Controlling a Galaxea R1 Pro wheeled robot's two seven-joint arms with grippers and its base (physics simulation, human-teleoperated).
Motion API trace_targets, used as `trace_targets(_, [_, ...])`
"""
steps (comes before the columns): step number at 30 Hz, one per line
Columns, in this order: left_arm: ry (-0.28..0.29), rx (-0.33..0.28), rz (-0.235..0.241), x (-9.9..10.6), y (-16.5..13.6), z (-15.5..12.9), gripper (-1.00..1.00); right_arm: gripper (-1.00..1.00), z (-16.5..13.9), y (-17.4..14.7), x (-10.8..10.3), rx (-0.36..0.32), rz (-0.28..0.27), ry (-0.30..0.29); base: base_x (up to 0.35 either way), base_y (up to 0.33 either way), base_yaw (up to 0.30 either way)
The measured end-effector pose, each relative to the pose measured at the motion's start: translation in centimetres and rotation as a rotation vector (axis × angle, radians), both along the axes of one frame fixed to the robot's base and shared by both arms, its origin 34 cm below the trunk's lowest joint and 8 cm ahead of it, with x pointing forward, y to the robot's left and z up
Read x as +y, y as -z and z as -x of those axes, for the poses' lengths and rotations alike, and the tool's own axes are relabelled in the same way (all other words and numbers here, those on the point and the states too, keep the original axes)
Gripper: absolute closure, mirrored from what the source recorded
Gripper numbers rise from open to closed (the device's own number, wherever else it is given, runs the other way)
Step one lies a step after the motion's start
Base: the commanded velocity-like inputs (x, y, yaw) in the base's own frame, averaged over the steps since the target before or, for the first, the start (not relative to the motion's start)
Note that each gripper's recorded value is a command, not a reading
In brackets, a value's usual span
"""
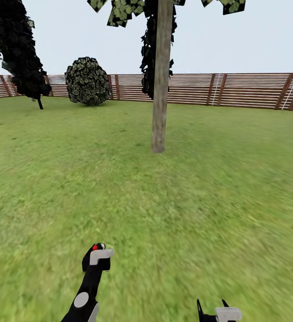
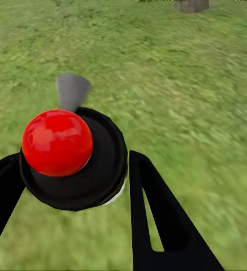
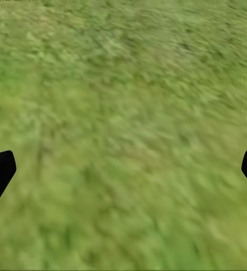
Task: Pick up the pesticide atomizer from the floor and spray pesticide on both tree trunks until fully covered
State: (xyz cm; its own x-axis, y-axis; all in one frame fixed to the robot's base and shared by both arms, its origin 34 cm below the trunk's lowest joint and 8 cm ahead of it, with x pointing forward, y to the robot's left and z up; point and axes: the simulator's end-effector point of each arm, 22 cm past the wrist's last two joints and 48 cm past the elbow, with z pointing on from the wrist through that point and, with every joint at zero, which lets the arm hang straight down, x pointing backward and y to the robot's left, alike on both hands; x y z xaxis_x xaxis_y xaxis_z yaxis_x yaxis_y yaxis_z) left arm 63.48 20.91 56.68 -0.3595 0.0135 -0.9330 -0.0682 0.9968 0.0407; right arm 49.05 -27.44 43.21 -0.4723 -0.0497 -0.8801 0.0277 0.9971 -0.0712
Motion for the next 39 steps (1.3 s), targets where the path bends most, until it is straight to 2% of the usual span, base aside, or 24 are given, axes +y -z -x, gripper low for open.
trace_targets(19, [0.000, 0.000, 0.000, 0.00, 0.00, 0.00, 1.00, -1.00, 0.00, 0.00, 0.08, 0.000, 0.000, -0.002, 0.341, 0.000, -0.003])
trace_targets(31, [0.000, 0.013, 0.000, 0.00, 0.66, 0.17, 1.00, -1.00, 0.34, 0.47, 0.07, 0.013, 0.000, -0.002, 0.341, 0.000, -0.164])
trace_targets(39, [0.000, 0.015, 0.000, 0.00, 0.76, 0.19, 1.00, -1.00, 0.39, 0.54, 0.12, 0.015, -0.001, -0.002, 0.341, 0.000, -0.021])
